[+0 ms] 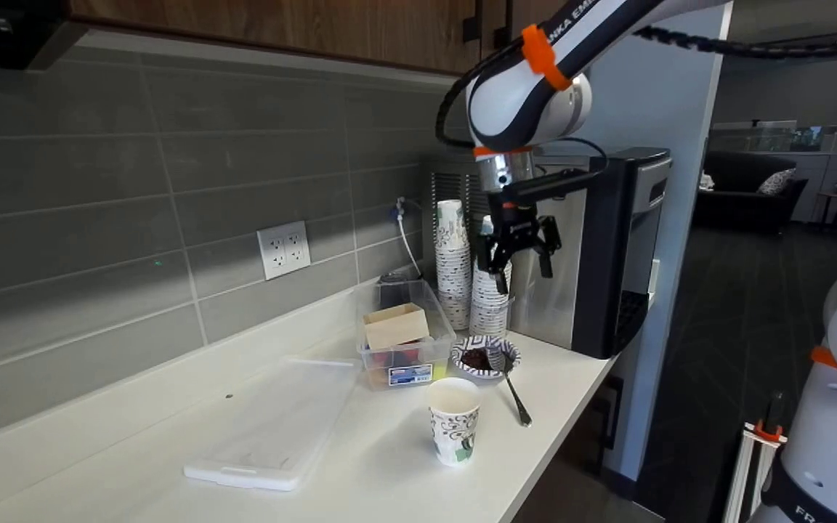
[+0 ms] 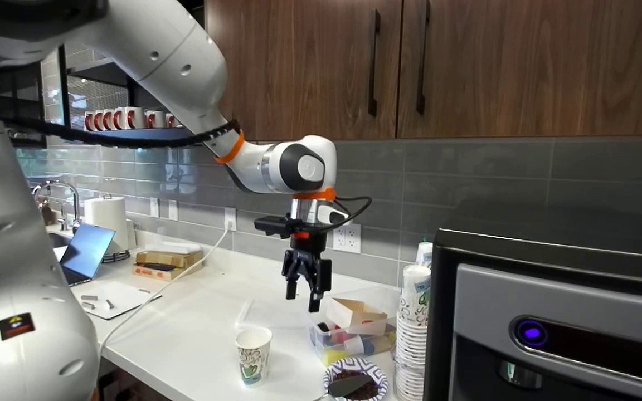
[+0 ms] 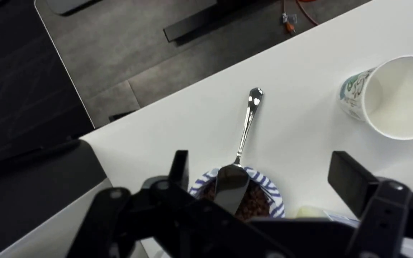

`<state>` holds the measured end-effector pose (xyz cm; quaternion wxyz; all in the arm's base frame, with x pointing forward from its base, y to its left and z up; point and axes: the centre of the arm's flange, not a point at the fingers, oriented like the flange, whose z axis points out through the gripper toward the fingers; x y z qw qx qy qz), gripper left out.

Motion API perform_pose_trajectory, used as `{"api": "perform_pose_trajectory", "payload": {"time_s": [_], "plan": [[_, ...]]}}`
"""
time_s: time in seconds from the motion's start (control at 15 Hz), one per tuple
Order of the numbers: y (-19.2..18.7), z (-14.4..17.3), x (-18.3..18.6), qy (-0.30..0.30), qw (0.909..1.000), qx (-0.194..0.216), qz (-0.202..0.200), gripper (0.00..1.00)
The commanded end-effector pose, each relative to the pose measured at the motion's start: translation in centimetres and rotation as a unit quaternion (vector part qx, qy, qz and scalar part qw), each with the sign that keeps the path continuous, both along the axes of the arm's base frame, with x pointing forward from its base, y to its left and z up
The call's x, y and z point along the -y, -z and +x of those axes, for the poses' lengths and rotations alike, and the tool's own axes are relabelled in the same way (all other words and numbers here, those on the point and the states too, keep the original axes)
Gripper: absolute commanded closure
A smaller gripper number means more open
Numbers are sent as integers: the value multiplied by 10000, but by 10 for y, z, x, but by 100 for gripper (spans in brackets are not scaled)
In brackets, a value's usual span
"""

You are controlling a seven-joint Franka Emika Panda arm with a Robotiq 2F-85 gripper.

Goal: Use the metal utensil to steer what's in the bowl

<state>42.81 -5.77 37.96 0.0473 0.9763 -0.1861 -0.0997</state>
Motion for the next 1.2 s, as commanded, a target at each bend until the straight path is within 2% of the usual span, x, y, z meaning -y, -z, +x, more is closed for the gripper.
{"api": "perform_pose_trajectory", "payload": {"time_s": [0.0,0.2,0.4,0.8,1.13], "plan": [[47,29,-4,626,9964,-548,-181,0],[90,32,-10,1039,9919,-611,-397,0],[128,38,-13,1163,9896,-512,-672,0],[196,48,-13,1050,9845,-274,-1375,0],[237,51,-34,942,9804,-433,-1677,0]]}}
